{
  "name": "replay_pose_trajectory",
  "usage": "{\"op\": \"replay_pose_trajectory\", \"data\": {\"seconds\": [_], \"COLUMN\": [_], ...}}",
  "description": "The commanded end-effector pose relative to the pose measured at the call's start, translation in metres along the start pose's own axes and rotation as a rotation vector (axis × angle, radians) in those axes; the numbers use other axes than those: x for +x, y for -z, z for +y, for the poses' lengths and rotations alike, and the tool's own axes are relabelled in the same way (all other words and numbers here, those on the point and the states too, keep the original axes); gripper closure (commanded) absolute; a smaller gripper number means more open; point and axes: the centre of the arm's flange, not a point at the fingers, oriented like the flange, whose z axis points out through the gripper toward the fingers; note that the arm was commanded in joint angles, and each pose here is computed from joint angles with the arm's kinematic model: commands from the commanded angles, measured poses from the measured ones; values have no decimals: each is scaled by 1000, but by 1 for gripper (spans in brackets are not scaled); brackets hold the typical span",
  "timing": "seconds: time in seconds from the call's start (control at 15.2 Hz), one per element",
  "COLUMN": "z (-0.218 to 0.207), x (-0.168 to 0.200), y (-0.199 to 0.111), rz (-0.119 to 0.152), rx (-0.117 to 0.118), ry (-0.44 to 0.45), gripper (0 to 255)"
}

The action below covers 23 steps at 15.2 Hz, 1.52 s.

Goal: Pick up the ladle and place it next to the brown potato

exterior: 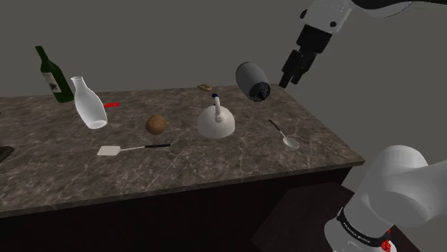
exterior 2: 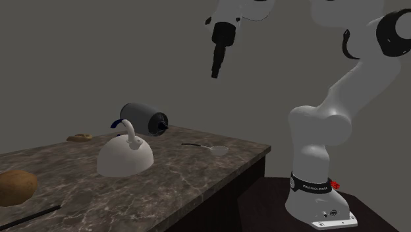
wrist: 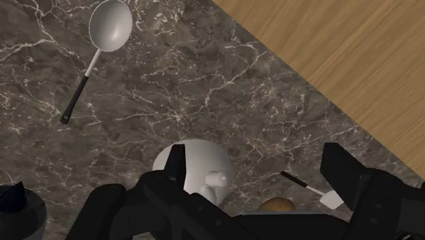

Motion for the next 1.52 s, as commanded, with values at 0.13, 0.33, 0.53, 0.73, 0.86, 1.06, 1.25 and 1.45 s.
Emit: {"op": "replay_pose_trajectory", "data": {"seconds": [0.13, 0.33, 0.53, 0.73, 0.86, 1.06, 1.25, 1.45], "z": [16, 40, 65, 91, 109, 136, 163, 191], "x": [8, 18, 25, 31, 33, 34, 33, 29], "y": [-20, -49, -78, -107, -126, -155, -183, -211], "rz": [-12, -30, -48, -65, -77, -95, -113, -131], "rx": [-8, -19, -31, -43, -50, -62, -74, -85], "ry": [-49, -121, -194, -267, -315, -388, -461, -534], "gripper": [0, 0, 0, 0, 0, 0, 0, 0]}}
